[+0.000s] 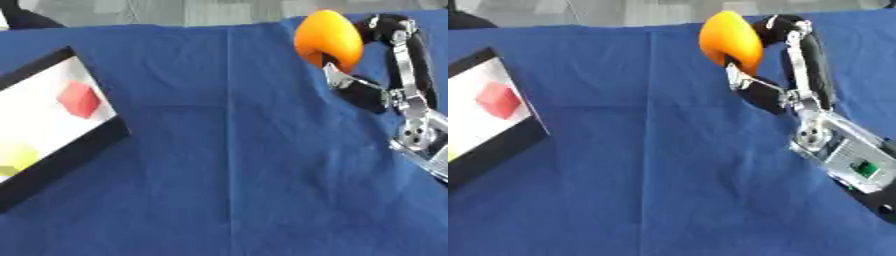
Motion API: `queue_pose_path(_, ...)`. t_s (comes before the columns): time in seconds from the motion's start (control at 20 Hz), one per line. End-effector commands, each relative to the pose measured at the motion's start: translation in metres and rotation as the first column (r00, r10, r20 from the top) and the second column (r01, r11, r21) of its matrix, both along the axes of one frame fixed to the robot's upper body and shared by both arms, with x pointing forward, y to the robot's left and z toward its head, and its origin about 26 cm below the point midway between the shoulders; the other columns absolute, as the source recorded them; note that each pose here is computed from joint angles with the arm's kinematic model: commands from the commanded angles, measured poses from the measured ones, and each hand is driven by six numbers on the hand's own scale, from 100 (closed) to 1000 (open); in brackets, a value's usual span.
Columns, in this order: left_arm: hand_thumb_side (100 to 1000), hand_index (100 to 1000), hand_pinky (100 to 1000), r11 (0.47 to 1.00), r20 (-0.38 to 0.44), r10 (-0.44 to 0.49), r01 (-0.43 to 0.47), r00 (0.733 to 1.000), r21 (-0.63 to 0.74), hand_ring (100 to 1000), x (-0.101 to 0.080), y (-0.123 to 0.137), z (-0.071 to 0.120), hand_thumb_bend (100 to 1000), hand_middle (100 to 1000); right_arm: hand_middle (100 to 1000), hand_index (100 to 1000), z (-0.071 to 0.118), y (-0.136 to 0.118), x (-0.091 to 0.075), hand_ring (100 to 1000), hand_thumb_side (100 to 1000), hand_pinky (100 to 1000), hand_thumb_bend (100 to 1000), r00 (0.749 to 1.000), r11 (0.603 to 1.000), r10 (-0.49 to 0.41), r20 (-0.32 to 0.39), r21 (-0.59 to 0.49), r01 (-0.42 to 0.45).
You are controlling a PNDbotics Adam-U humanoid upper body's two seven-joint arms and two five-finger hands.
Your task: Pick up the objects with one hand, pass them to the other hand, and then place them into the box on the other side of the table.
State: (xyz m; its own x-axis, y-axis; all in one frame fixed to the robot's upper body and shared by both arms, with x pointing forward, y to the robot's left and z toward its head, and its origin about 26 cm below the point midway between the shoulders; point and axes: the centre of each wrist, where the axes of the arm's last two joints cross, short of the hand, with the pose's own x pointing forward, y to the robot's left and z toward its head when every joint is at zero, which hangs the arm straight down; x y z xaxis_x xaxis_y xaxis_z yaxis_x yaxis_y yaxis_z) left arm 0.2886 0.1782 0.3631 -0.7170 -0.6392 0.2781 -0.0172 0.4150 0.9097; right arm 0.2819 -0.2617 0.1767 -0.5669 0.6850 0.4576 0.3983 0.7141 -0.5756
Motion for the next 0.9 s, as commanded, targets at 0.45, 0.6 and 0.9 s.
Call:
queue_pose_path(0.45, 251, 860, 866, 0.944, -0.057, -0.138, 0.148, 0.989, 0.296, 808, -0.008, -0.038, -0.01, 100, 794, 412, 560, 0.006, 0.019, 0.001, 505, 100, 570, 174, 0.996, 0.995, 0.084, 0.023, -0.064, -0.082)
queue_pose_path(0.6, 259, 883, 868, 0.915, -0.089, -0.162, 0.184, 0.983, 0.359, 816, -0.009, -0.047, -0.016, 100, 815, 412, 560, 0.005, 0.024, 0.001, 505, 100, 568, 175, 0.995, 0.993, 0.103, 0.015, -0.066, -0.102)
queue_pose_path(0.9, 317, 936, 879, 0.864, -0.136, -0.186, 0.228, 0.973, 0.45, 837, -0.014, -0.066, -0.026, 100, 856, 412, 561, 0.003, 0.035, 0.001, 504, 100, 565, 177, 0.991, 0.989, 0.132, 0.001, -0.065, -0.132)
